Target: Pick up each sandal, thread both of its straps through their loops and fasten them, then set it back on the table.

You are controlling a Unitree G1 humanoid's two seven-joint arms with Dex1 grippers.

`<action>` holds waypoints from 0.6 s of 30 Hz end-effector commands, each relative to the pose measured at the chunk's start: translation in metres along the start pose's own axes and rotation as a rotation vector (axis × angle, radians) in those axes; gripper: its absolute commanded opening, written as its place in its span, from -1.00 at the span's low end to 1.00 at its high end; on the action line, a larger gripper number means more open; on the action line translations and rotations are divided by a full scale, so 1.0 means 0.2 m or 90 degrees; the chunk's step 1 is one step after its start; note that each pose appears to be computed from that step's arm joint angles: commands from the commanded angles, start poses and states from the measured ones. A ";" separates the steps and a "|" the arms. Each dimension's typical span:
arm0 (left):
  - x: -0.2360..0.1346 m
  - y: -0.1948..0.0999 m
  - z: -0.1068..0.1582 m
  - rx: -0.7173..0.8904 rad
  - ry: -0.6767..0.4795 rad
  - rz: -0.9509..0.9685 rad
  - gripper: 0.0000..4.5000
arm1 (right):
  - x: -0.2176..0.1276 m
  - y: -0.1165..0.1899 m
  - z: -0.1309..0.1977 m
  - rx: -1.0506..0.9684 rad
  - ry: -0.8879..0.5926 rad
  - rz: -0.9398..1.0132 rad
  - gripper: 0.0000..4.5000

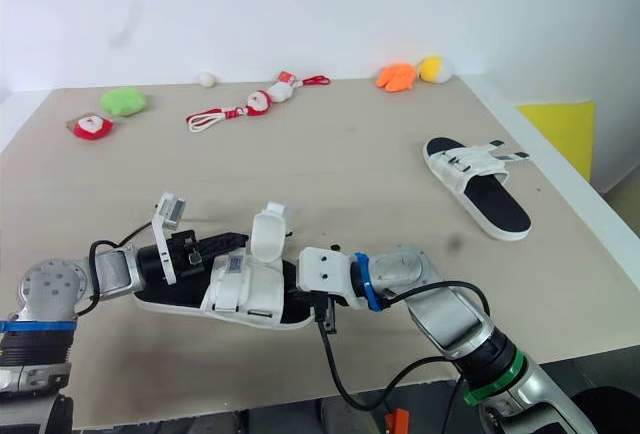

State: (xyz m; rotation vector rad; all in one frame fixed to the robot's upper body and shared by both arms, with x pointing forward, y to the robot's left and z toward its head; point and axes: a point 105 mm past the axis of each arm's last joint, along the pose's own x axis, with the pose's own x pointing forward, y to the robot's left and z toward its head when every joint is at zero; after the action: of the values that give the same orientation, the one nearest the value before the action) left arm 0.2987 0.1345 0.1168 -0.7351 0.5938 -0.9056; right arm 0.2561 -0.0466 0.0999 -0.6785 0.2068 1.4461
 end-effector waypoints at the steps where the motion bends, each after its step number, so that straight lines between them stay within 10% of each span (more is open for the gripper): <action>1: -0.01 0.00 -0.04 0.016 0.027 0.013 -0.96 | 0.01 0.02 -0.22 0.083 0.104 -0.012 -1.00; 7: -0.04 0.00 -0.02 0.047 0.035 0.023 -0.61 | 0.02 0.02 -0.22 0.084 0.099 -0.012 -1.00; 14: -0.15 -0.02 0.08 0.079 0.006 0.024 0.94 | 0.02 0.02 -0.22 0.083 0.099 -0.011 -1.00; 18: -0.21 0.02 0.21 0.112 -0.035 0.062 0.97 | 0.03 0.02 -0.24 0.080 0.113 -0.006 -1.00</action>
State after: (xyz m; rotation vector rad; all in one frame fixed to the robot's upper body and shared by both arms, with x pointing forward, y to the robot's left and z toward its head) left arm 0.2998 0.1710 0.1319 -0.6045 0.5643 -0.8813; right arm 0.2543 -0.0414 0.1006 -0.6726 0.1954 1.4618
